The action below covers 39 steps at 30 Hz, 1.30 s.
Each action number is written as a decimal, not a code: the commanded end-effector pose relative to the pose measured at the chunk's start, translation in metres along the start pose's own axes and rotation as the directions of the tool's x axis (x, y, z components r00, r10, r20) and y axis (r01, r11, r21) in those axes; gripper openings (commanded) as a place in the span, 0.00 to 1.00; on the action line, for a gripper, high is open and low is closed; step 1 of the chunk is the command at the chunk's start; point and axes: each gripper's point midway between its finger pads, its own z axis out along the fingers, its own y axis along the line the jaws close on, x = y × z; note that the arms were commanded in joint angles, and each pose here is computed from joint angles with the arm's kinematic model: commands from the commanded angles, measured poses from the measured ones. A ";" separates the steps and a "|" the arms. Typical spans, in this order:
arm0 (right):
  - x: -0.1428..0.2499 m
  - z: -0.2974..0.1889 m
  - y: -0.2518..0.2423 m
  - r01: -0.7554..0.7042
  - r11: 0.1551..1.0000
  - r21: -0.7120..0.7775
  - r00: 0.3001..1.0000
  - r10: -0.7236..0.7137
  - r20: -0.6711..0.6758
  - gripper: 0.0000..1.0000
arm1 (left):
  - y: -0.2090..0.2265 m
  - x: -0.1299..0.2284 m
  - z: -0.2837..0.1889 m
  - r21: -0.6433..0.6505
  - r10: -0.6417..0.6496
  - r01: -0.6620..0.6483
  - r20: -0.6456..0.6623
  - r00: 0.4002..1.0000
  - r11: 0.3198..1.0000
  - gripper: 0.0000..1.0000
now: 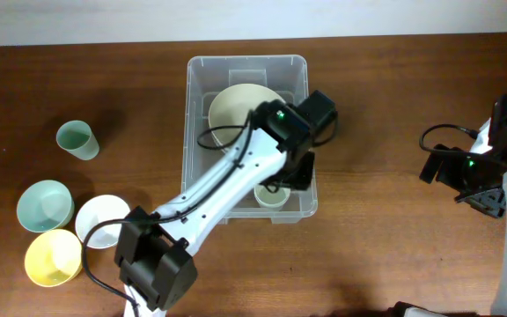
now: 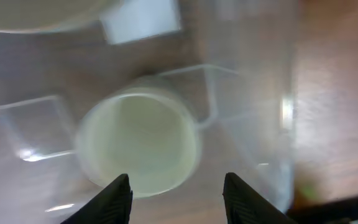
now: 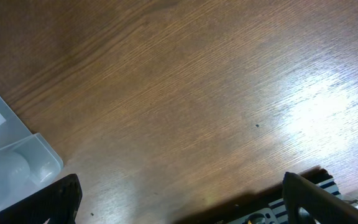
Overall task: Pack container
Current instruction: 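Return the left gripper to the light green cup and grasp it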
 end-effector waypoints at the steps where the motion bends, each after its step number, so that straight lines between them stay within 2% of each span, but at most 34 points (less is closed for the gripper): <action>1: -0.002 -0.007 0.000 0.009 1.000 -0.007 1.000 -0.009 0.024 0.99 | 0.062 -0.050 -0.065 -0.105 -0.087 0.112 0.225 0.971 0.988 0.49; 3: -0.002 -0.007 0.000 0.009 1.000 -0.007 1.000 -0.009 0.024 0.99 | 0.107 -0.066 -0.104 -0.159 -0.152 0.215 0.337 0.929 0.964 0.50; 4: -0.002 -0.007 0.000 0.009 1.000 -0.007 1.000 -0.009 0.024 0.99 | 0.135 -0.073 -0.125 -0.177 -0.196 0.283 0.394 0.898 0.943 0.58; 8: -0.002 -0.007 0.000 0.009 1.000 -0.007 1.000 -0.009 0.023 0.99 | 0.229 -0.083 -0.168 -0.165 -0.359 0.499 0.512 0.780 0.850 0.72; 9: -0.002 -0.007 0.000 0.009 1.000 -0.007 1.000 -0.009 0.024 0.99 | 0.254 -0.084 -0.171 -0.155 -0.406 0.551 0.522 0.750 0.820 0.79; 11: -0.002 -0.007 0.000 0.009 1.000 -0.007 1.000 -0.009 0.024 0.99 | 0.296 -0.081 -0.170 -0.140 -0.486 0.632 0.522 0.701 0.762 0.83; 16: -0.002 -0.007 0.000 0.009 1.000 -0.007 1.000 -0.009 0.024 0.99 | 0.382 -0.074 -0.145 -0.113 -0.635 0.753 0.465 0.617 0.648 0.84; 23: -0.002 -0.007 0.000 0.009 1.000 -0.007 1.000 -0.009 0.024 0.99 | 0.438 -0.075 -0.063 -0.152 -0.712 0.764 0.287 0.641 0.626 0.84; 29: -0.002 -0.007 0.000 0.009 1.000 -0.007 1.000 -0.009 0.024 0.99 | 0.451 -0.075 0.004 -0.216 -0.725 0.739 0.155 0.671 0.638 0.84; 36: -0.002 -0.007 0.000 0.009 1.000 -0.006 1.000 -0.009 0.024 0.99 | 0.459 -0.078 0.049 -0.240 -0.733 0.731 0.101 0.673 0.638 0.84; 39: -0.002 -0.007 0.000 0.009 1.000 -0.006 1.000 -0.009 0.024 0.99 | 0.461 -0.080 0.060 -0.243 -0.733 0.731 0.096 0.673 0.638 0.76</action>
